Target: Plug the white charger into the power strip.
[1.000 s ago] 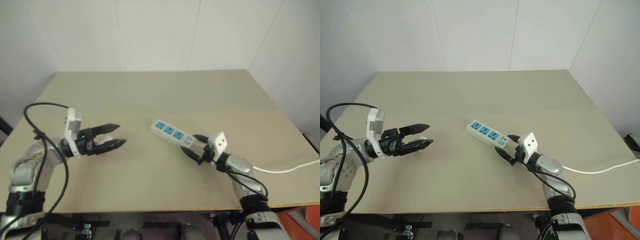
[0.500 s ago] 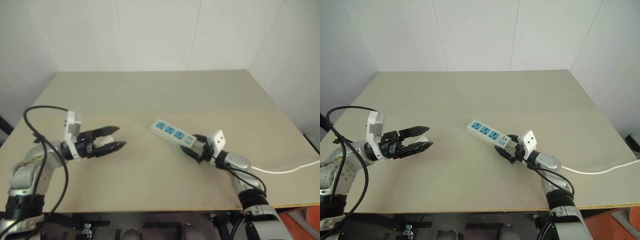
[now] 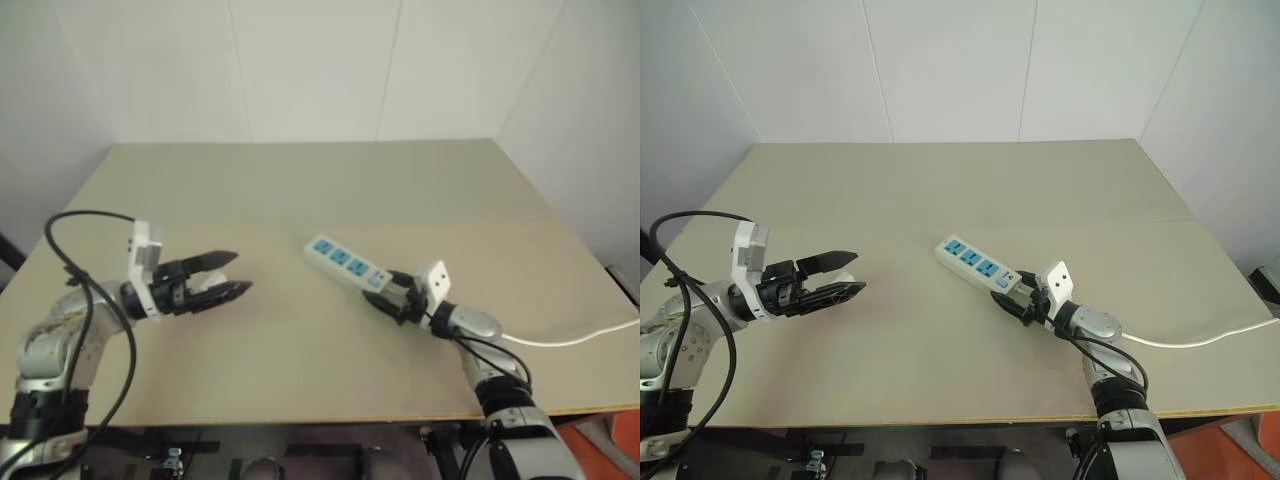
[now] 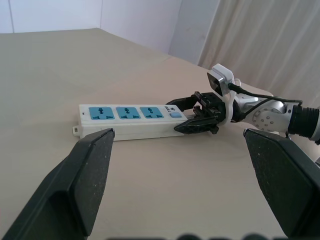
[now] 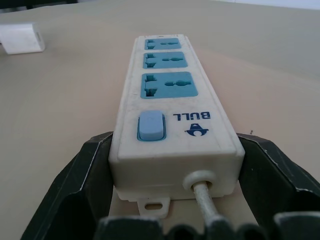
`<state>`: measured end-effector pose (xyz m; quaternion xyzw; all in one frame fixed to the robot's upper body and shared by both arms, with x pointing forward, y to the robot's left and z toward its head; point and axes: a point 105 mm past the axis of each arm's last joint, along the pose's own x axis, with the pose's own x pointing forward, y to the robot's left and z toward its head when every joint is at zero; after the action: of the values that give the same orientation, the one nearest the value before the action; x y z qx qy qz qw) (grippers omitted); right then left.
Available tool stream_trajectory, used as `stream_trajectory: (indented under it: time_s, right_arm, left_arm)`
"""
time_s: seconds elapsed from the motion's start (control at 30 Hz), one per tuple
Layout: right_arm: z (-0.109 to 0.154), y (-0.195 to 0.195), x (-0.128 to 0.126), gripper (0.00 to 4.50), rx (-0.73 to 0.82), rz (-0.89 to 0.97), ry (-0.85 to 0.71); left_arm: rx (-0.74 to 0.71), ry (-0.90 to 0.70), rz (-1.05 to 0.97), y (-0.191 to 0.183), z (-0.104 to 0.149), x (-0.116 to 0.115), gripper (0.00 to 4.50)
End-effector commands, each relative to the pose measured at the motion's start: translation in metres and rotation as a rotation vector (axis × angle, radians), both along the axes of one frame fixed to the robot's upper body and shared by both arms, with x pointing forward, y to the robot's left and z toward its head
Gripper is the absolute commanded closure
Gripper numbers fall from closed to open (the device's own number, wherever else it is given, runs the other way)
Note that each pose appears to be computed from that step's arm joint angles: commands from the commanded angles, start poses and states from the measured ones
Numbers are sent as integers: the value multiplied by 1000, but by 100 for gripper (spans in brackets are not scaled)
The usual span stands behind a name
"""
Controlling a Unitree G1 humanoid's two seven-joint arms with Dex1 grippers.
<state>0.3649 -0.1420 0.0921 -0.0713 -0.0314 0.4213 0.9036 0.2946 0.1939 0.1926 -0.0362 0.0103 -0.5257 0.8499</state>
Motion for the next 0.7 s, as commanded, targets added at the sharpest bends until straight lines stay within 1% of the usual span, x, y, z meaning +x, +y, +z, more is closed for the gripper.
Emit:
stream_trajectory:
  time_s: [0.03,0.2,0.3,0.37,0.47,0.53,0.57,0.6,0.7]
  right_arm:
    - [31,-2,-13,109,30,108,-109]
    - [37,0,-33,109,-44,264,-127]
    - [40,3,-39,109,-64,327,-126]
    - [42,4,-39,109,-66,336,-127]
    - [44,6,-35,109,-75,333,-123]
    - [44,7,-32,109,-78,327,-122]
    - [44,8,-31,109,-78,325,-121]
    - [44,9,-30,109,-78,324,-121]
    - [44,11,-29,109,-76,322,-121]
  left_arm:
    - [31,-47,15,10,12,-5,0]
    - [96,-35,92,21,13,-3,0]
    - [130,-7,153,22,13,-1,0]
    - [164,30,199,21,12,2,0]
    - [329,68,351,14,24,16,0]
    - [418,39,460,13,37,24,0]
    - [435,28,492,12,43,26,0]
    - [420,30,527,11,53,29,0]
    - [379,121,637,15,70,36,0]
